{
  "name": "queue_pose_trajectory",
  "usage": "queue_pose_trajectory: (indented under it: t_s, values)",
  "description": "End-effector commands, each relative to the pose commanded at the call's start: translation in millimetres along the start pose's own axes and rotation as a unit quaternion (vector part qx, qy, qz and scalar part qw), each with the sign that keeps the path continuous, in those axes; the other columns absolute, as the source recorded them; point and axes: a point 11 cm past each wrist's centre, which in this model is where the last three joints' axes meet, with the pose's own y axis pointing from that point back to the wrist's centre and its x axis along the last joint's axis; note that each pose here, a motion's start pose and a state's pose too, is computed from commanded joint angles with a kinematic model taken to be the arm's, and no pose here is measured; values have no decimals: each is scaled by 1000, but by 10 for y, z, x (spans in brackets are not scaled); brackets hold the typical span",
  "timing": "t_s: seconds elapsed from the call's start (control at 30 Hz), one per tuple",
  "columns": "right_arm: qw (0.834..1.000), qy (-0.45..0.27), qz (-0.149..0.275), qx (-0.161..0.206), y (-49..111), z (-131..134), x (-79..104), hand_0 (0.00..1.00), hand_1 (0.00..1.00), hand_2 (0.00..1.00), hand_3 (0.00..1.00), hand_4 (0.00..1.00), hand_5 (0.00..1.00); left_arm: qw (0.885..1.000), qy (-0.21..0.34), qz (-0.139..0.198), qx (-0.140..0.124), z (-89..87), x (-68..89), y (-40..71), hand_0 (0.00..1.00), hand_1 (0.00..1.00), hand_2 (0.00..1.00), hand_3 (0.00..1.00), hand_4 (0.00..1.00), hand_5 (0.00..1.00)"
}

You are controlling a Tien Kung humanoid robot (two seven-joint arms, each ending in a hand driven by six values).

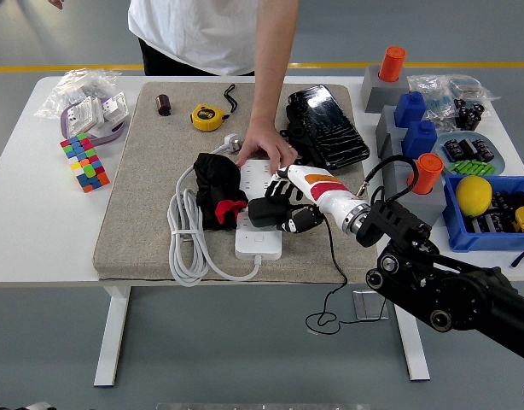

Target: Pull the plug out and thorw away

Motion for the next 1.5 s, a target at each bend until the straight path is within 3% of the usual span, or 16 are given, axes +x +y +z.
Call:
queue_pose_trajectory:
  t_s: [0.23, 0.47, 0.63, 0.93, 1.2, 1.23, 1.43, 1.47, 1.5]
  values:
    - [1000, -15, 10, 0, 13, -5, 69, 390, 444, 464, 540, 952, 2, 1000, 1, 0, 0, -5, 2, 0, 548, 687, 715, 726, 941, 536]
    - [998, -42, 39, 3, 31, -32, 294, 391, 438, 461, 539, 949, 2, 1000, 2, 1, -1, 7, 15, 2, 548, 687, 715, 726, 941, 536]
    - [997, -44, 56, -21, 31, 147, 404, 390, 444, 457, 537, 948, 2, 1000, 2, 1, -1, 9, 9, 1, 548, 687, 715, 726, 941, 536]
    - [996, -17, 43, -80, 78, 602, 292, 393, 445, 452, 533, 948, 2, 1000, 2, 0, -2, 14, 0, 1, 549, 687, 715, 726, 941, 537]
    - [994, -22, 29, -107, 118, 784, 207, 435, 465, 466, 542, 944, 2, 1000, 2, 0, -2, 15, 3, 1, 549, 687, 715, 727, 941, 537]
    - [993, -26, 27, -109, 121, 795, 199, 550, 533, 505, 539, 917, 2, 1000, 2, 0, -1, 13, 4, 1, 548, 688, 715, 727, 940, 537]
    - [993, -34, 19, -109, 118, 785, 206, 550, 533, 505, 539, 917, 2, 1000, 2, 0, -2, 16, 0, 1, 548, 688, 715, 727, 940, 537]
    - [993, -35, 17, -109, 117, 780, 206, 617, 598, 554, 650, 998, 62, 1000, 2, 0, -2, 17, -1, 1, 548, 686, 715, 726, 941, 540]
    - [993, -36, 15, -108, 115, 772, 203, 617, 598, 554, 650, 998, 62, 1000, 2, -1, -2, 19, -1, 1, 548, 686, 715, 726, 941, 540]
